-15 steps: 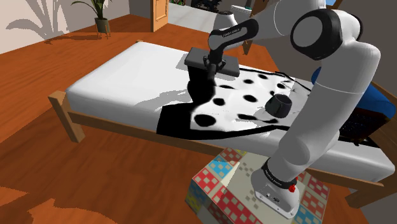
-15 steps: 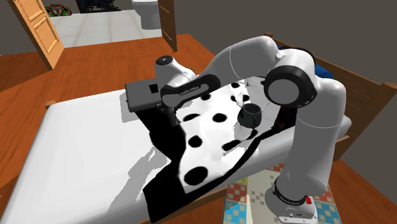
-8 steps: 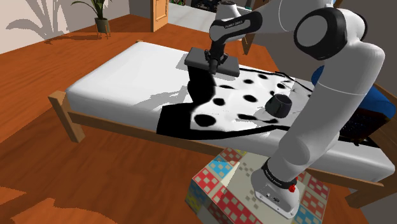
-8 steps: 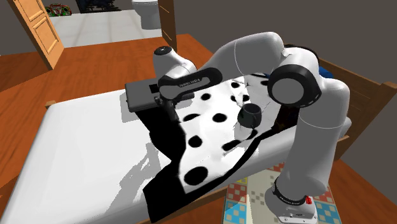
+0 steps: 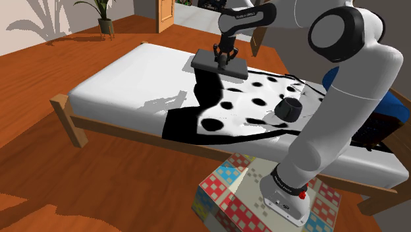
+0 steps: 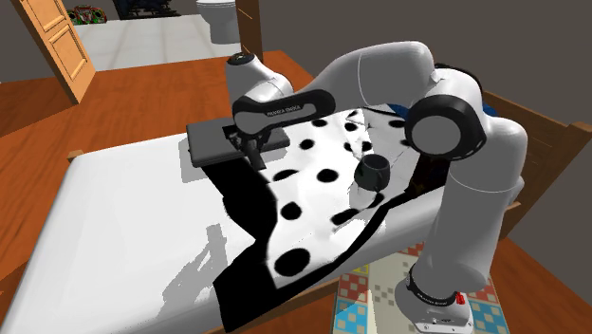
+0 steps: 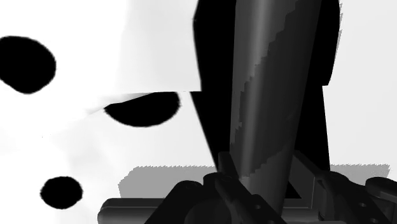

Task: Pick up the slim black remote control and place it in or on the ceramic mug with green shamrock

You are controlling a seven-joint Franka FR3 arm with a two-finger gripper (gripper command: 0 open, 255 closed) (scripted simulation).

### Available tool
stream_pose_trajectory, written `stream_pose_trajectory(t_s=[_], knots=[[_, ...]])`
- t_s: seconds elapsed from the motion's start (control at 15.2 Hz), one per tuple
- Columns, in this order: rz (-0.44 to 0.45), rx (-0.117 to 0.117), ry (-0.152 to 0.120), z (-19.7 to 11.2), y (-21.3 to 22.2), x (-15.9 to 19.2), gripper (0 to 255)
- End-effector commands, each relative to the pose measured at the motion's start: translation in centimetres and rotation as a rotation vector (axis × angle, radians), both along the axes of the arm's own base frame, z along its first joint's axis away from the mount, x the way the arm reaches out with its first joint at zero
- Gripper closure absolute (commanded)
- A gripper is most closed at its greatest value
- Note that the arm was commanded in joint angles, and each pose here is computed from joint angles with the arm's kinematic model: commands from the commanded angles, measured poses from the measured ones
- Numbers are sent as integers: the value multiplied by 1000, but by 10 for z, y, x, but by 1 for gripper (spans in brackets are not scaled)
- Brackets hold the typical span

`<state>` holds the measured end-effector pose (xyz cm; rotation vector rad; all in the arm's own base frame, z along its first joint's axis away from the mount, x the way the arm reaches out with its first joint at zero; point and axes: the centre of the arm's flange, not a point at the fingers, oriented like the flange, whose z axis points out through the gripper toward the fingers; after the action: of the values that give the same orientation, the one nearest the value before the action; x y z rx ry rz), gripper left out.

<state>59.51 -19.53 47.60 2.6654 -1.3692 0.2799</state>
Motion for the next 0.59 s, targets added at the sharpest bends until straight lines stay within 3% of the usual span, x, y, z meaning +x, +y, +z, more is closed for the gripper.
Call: stream_pose_trajectory(t_s=[0.0, 0.53], knots=[[0, 0, 0, 5, -4, -13, 255], [0, 0, 0, 2, -36, -113, 255]])
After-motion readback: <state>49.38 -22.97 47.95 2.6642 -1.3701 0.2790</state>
